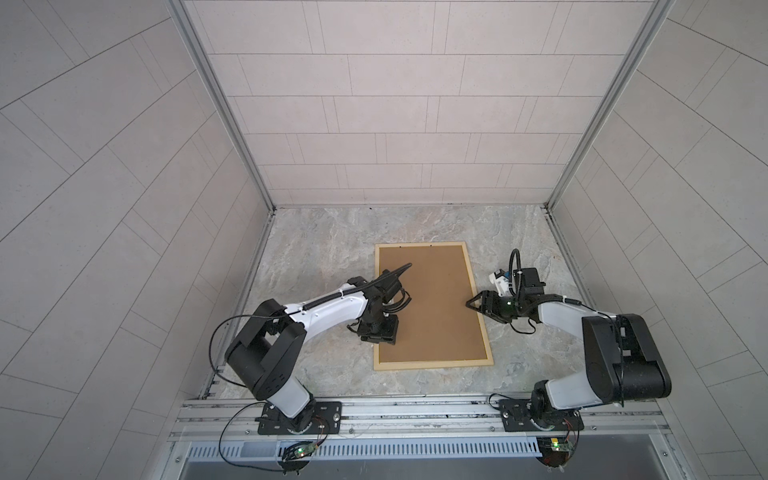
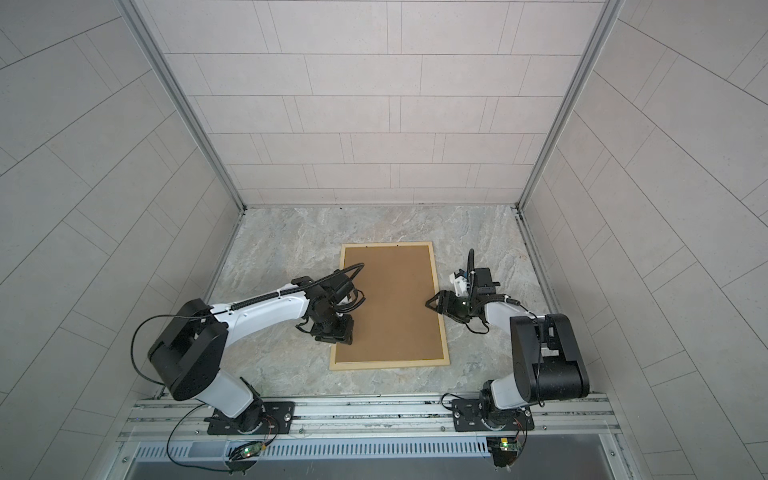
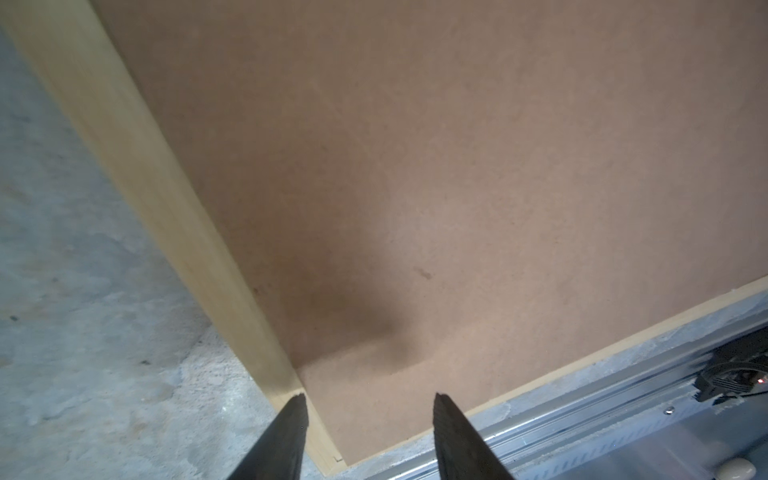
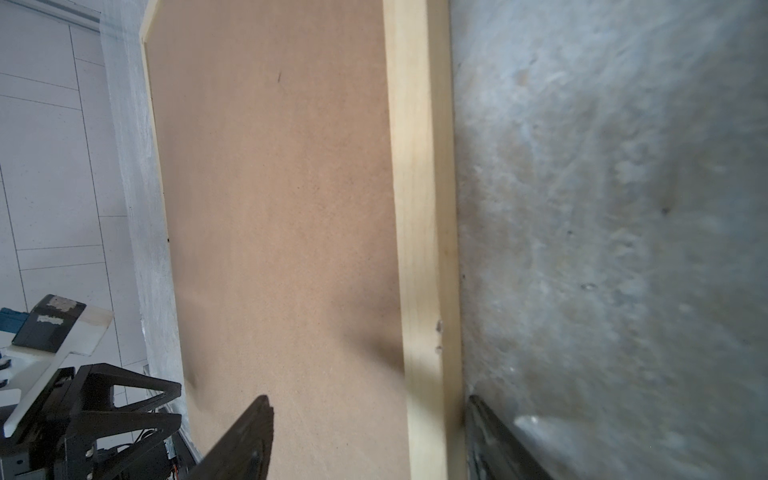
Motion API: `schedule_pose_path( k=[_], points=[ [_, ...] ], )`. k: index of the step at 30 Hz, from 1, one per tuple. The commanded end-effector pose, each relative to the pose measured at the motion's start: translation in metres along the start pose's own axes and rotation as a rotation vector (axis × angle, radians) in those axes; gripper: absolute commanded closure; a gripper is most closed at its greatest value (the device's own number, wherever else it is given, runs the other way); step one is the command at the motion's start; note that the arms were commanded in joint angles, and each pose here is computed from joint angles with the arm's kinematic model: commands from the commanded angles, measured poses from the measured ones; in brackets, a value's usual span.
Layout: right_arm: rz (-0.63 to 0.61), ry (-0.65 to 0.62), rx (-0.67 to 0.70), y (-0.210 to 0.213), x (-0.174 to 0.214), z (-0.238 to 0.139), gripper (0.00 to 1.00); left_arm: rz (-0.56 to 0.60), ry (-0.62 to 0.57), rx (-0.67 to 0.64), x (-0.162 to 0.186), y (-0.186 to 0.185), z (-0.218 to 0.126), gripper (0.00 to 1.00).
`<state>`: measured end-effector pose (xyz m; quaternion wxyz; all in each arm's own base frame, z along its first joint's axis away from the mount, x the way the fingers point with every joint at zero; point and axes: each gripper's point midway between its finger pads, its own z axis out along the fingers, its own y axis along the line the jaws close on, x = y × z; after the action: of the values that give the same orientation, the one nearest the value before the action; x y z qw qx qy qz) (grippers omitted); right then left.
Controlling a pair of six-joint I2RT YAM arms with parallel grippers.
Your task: Put the photo into the frame
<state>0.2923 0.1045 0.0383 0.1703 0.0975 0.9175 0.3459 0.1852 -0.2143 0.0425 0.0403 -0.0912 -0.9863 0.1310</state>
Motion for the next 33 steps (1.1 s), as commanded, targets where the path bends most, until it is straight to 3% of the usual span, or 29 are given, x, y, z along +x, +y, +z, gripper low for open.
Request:
schedule_pose_path(
  k=[1, 11, 19, 33],
  points=[
    [0.078, 0.134, 0.073, -0.021, 0.043, 0.006, 0.31, -0.016, 0.001, -0.046, 0.004, 0.01, 0.003, 0.45],
    [0.081, 0.135, 0.068, -0.02, 0.045, 0.006, 0.31, 0.001, 0.012, -0.018, 0.009, -0.004, 0.012, 0.46],
    [0.093, 0.165, 0.065, -0.018, 0.063, 0.015, 0.31, 0.023, -0.05, 0.208, -0.003, -0.049, 0.0, 0.46],
    [0.089, 0.162, 0.069, -0.01, 0.077, 0.013, 0.31, 0.024, -0.11, 0.371, -0.011, -0.076, -0.017, 0.48]
  ],
)
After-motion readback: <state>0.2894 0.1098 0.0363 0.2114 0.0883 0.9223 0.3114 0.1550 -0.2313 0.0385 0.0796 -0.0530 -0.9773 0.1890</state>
